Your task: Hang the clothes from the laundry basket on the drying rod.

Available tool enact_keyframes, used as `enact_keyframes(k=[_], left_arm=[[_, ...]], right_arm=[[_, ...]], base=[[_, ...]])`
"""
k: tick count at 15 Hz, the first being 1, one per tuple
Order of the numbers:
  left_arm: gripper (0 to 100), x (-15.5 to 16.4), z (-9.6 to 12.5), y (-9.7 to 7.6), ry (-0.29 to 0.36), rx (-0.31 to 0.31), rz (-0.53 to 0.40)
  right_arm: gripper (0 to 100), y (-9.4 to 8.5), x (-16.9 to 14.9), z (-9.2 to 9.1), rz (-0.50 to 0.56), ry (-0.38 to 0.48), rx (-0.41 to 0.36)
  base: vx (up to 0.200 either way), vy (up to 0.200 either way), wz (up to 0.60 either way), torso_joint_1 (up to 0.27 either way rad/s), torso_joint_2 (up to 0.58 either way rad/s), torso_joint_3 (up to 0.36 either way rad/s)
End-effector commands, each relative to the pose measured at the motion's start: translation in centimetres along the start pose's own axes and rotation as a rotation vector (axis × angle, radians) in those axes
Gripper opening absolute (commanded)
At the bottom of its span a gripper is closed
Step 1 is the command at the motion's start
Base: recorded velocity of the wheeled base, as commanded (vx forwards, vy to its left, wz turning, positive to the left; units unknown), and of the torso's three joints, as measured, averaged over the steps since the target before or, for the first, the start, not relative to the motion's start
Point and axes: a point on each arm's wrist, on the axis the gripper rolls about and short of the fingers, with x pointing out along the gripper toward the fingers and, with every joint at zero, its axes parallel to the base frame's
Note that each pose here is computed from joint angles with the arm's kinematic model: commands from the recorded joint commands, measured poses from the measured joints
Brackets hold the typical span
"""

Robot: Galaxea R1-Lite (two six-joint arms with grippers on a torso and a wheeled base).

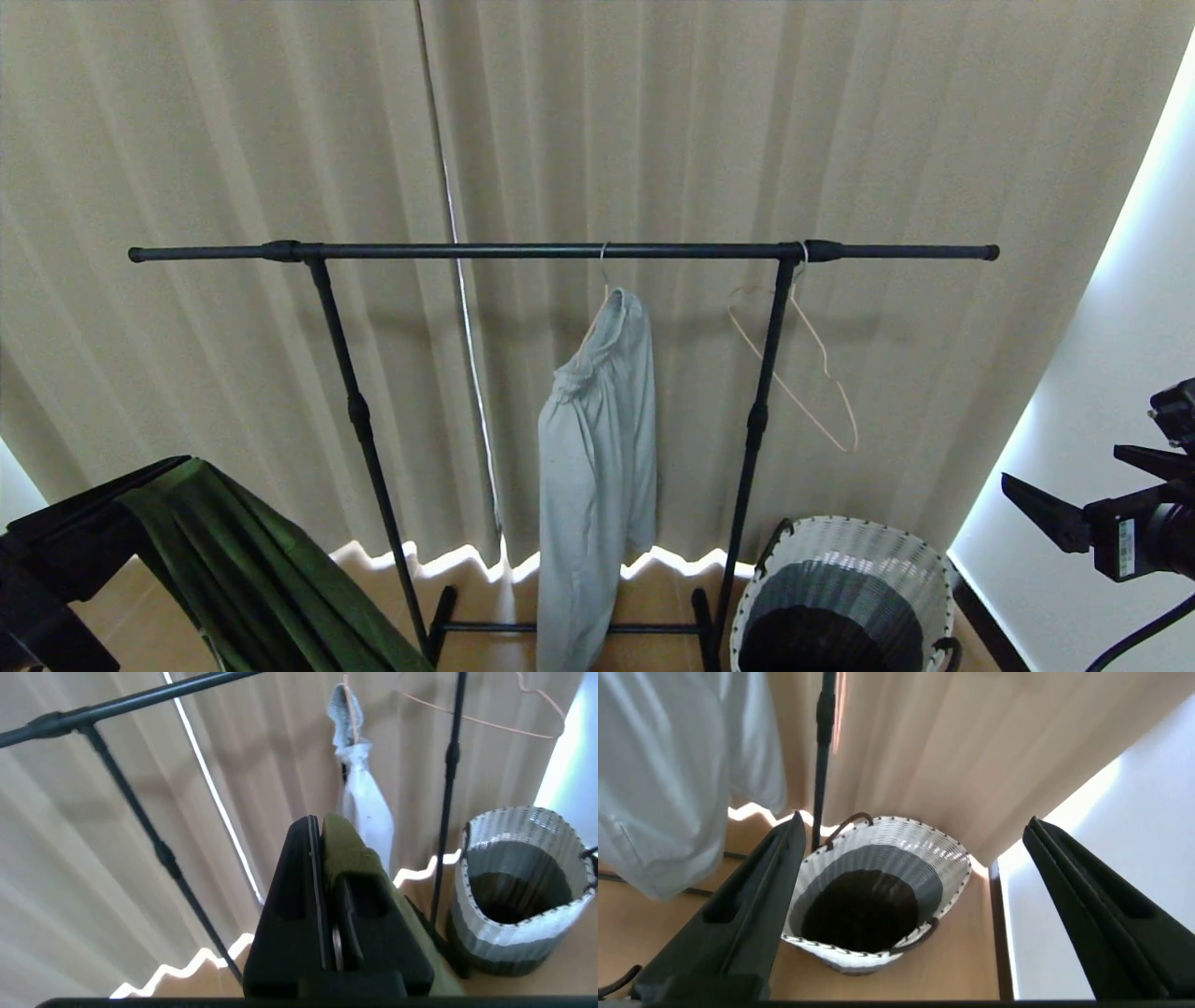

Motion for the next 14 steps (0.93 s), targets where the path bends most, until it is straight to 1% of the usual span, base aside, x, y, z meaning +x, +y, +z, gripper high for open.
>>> enact_keyframes(k=[1,10,14], left_arm=[[0,0.04,0.03,0.02,0.001,-0.001,0.001],[0,-0.03,-0.05,0.02,0.003,-0.004,0.004],[0,0.06,-0.46,0.06,0.024,-0.008,0.012]], right_arm=[[100,-0.01,0.06,0.11,0.001,-0.003,-0.002],[100,0.12,-0.10,0.21,0.008,-0.012,-0.007],[100,0.77,0.05,0.39,0.046,-0.016,-0.022]], base=[[0.000,0.000,0.00,0.000,0.00,0.000],[0.200,0.000,0.00,0.004,0.00,0.002],[0.200,0.000,0.00,0.001,0.00,0.001]])
